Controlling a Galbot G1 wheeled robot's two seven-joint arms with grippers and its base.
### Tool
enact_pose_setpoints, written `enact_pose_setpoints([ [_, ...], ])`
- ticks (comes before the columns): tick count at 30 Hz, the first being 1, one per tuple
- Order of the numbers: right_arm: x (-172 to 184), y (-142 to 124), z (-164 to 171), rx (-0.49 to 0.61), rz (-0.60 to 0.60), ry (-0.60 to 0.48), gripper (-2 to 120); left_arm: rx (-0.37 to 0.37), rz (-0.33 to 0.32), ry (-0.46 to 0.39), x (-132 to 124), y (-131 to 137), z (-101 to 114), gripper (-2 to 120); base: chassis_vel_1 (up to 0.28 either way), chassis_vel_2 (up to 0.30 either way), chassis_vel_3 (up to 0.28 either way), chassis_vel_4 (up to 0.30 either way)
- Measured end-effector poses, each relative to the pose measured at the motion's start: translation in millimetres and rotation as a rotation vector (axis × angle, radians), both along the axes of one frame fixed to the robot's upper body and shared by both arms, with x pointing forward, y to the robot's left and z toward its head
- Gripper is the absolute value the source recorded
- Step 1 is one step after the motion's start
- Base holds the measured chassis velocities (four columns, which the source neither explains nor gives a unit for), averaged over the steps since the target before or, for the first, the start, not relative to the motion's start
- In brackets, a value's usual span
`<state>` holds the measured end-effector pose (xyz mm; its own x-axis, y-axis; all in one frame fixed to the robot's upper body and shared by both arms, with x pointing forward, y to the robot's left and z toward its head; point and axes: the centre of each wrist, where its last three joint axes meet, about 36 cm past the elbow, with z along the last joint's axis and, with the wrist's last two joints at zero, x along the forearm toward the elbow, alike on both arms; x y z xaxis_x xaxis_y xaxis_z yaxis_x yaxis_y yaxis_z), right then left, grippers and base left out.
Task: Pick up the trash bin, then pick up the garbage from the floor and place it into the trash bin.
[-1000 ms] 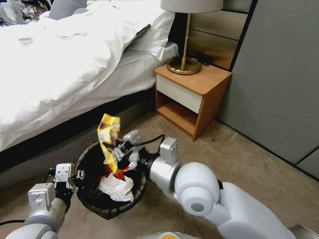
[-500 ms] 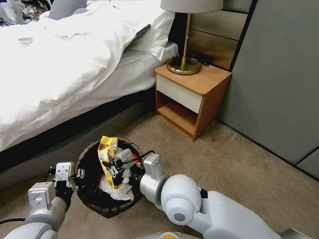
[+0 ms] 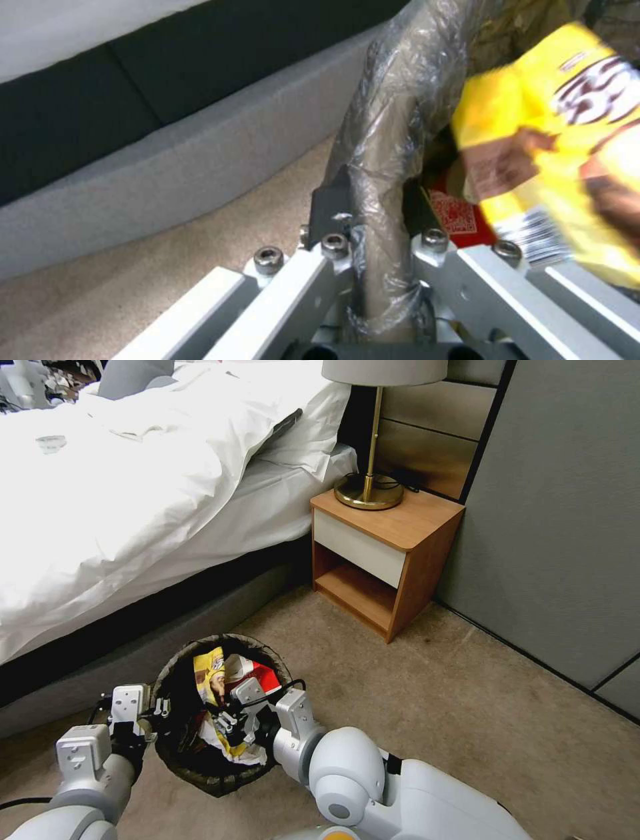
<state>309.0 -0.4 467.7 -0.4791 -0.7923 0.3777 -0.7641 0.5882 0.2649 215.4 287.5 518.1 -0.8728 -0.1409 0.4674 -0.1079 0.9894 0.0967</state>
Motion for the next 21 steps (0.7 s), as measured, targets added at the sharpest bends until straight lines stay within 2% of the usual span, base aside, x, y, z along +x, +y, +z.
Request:
enact_pose_setpoints([
  [1,0,0,1,0.001,-0.004,-0.002,50,0.0,0.0,0.0,0,0,0,1,0.0,0.0,0.0,0.0],
  [2,0,0,1,0.001,-0.004,-0.002,50,0.0,0.0,0.0,0,0,0,1,0.0,0.0,0.0,0.0],
  [4,-2,-1,5,0.011,-0.004,-0.007,60,-0.001,0.0,0.0,0,0,0,1,0.0,0.0,0.0,0.0],
  [7,-3,-3,9,0.015,-0.007,-0.016,67,-0.001,0.0,0.0,0,0,0,1,0.0,0.0,0.0,0.0],
  [10,-4,-8,17,0.021,-0.022,-0.037,82,-0.003,0.0,-0.001,1,-1,0,1,0.0,0.0,0.0,0.0],
  [11,-4,-8,17,0.021,-0.022,-0.037,82,-0.003,0.0,-0.001,1,-1,0,1,0.0,0.0,0.0,0.0],
  [14,-2,-16,25,0.029,-0.039,-0.052,93,-0.002,0.0,-0.001,1,-1,0,1,0.0,0.0,0.0,0.0],
  [17,0,-26,36,0.047,-0.058,-0.063,99,-0.001,-0.001,0.0,1,0,0,1,0.0,0.0,0.0,0.0],
  [21,4,-45,56,0.077,-0.089,-0.093,100,-0.002,-0.004,0.001,1,-1,0,1,0.0,0.0,0.0,0.0],
])
